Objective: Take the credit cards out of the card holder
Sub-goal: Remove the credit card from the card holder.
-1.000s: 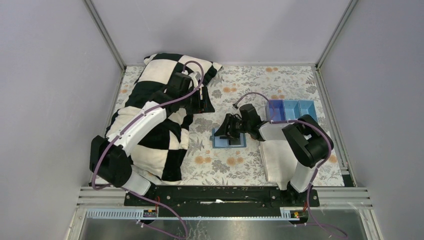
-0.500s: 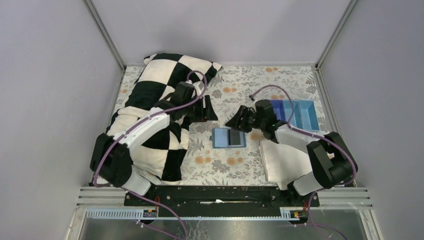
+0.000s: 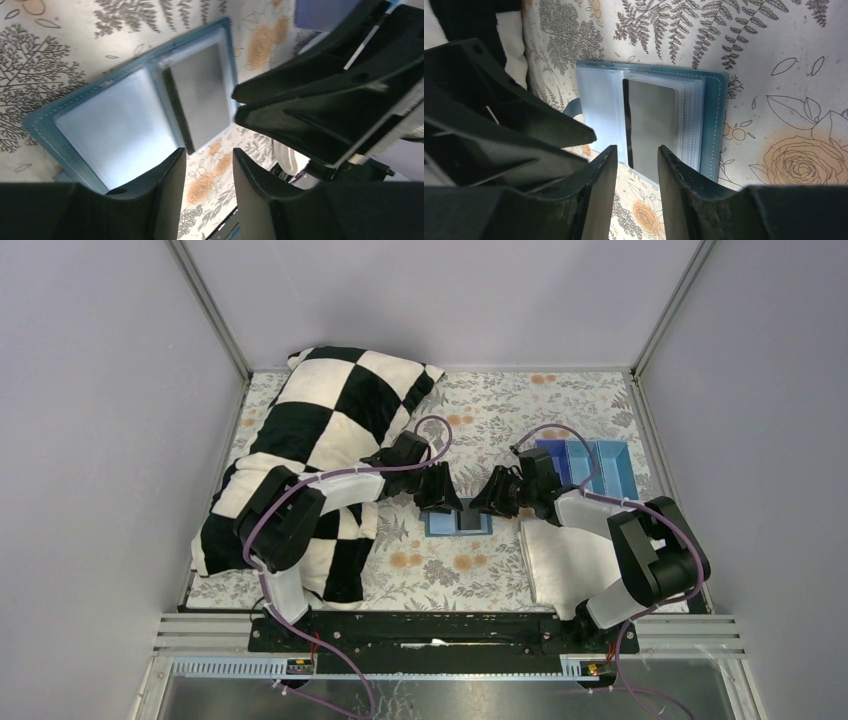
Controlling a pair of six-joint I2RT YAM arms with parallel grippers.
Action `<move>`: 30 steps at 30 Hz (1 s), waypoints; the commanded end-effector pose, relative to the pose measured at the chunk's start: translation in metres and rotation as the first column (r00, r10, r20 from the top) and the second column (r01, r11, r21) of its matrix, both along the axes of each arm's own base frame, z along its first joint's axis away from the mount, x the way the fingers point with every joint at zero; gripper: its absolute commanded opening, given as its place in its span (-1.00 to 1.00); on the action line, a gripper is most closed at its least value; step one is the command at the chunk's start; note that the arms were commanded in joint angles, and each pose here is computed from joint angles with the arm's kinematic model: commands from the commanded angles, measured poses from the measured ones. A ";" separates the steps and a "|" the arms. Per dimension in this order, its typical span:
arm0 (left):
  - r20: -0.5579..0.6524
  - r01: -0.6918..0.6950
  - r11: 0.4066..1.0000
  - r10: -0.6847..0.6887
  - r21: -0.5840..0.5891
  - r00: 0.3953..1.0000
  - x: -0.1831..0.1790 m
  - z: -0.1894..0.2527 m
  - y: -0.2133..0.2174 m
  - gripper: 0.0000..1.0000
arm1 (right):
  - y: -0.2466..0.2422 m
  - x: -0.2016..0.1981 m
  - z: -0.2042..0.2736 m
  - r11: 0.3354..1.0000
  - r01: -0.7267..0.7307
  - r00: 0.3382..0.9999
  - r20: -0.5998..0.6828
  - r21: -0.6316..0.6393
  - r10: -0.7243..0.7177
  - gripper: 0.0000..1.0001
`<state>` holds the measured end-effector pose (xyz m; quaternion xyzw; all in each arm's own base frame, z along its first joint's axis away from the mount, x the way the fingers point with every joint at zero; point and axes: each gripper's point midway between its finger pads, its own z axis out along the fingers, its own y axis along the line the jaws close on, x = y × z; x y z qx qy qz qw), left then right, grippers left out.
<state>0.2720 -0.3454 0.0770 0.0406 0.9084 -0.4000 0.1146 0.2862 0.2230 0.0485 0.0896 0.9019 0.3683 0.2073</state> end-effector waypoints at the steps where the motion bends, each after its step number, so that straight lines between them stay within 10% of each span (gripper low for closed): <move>1: 0.008 -0.014 0.999 0.014 -0.050 1.000 0.009 -0.007 -0.008 -0.14 | -0.001 0.000 -0.009 1.000 -0.009 1.000 -0.012 -0.015 0.009 -0.16; 30: -0.044 -0.015 0.999 0.017 0.030 0.999 0.005 -0.050 0.000 -0.32 | -0.004 -0.007 -0.019 1.000 -0.009 1.000 -0.008 -0.013 0.008 -0.16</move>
